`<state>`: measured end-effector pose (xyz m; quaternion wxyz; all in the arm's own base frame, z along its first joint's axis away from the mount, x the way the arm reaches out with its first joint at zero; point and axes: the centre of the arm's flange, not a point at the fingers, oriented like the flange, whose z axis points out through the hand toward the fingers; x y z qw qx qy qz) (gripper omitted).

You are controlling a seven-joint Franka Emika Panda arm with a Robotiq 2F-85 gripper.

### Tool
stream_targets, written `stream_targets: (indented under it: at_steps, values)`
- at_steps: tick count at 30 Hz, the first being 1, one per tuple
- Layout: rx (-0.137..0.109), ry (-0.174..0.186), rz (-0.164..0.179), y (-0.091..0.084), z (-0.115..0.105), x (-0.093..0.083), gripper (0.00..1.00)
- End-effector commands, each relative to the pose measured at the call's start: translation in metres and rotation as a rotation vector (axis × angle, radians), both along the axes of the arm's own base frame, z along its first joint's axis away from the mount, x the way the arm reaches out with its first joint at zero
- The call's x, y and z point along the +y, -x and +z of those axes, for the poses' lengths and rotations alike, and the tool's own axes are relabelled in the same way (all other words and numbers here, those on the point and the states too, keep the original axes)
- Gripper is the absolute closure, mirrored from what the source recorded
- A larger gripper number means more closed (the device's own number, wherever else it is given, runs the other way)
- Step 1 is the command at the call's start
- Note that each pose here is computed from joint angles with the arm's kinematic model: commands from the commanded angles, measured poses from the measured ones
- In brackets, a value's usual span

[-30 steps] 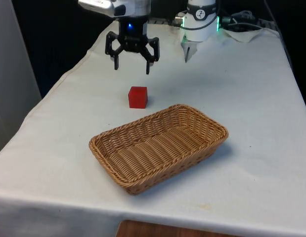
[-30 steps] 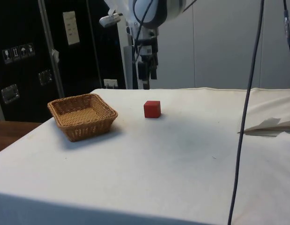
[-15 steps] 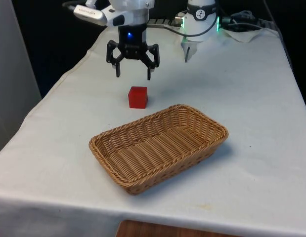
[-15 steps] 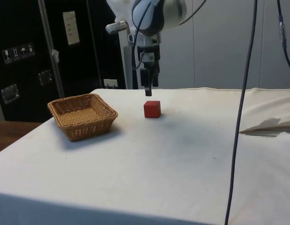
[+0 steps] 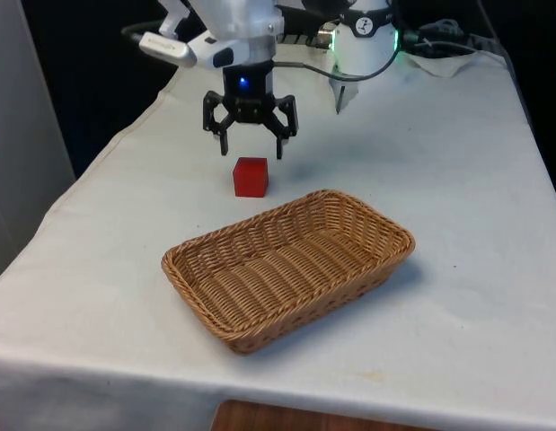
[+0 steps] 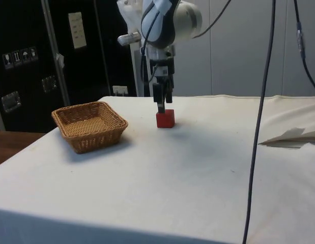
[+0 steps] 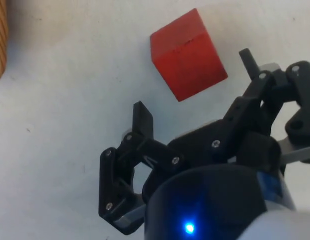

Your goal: Pick up the cube and place it into the basket.

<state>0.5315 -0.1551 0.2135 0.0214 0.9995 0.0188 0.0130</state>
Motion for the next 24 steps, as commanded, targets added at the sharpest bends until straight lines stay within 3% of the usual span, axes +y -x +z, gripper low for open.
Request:
stream_targets:
  at_steps: [1, 7, 8, 9, 15, 17, 18, 19, 24]
  values:
    - [-0.014, -0.015, 0.002, -0.001, -0.003, 0.002, 0.0]
    - [-0.018, -0.029, 0.001, -0.002, -0.017, 0.001, 0.0]
    - [-0.005, -0.019, -0.003, 0.0, -0.017, -0.001, 0.0]
    - [-0.019, -0.03, -0.001, -0.003, -0.019, 0.001, 0.0]
    - [-0.021, -0.036, -0.004, -0.007, -0.027, 0.001, 0.0]
    - [-0.017, -0.036, -0.006, -0.007, -0.031, -0.001, 0.0]
    - [-0.002, -0.029, -0.008, -0.006, -0.032, -0.001, 0.0]
    - [-0.015, -0.036, -0.005, -0.007, -0.032, -0.002, 0.0]
    - [-0.01, -0.031, -0.004, -0.006, -0.033, -0.009, 0.0]
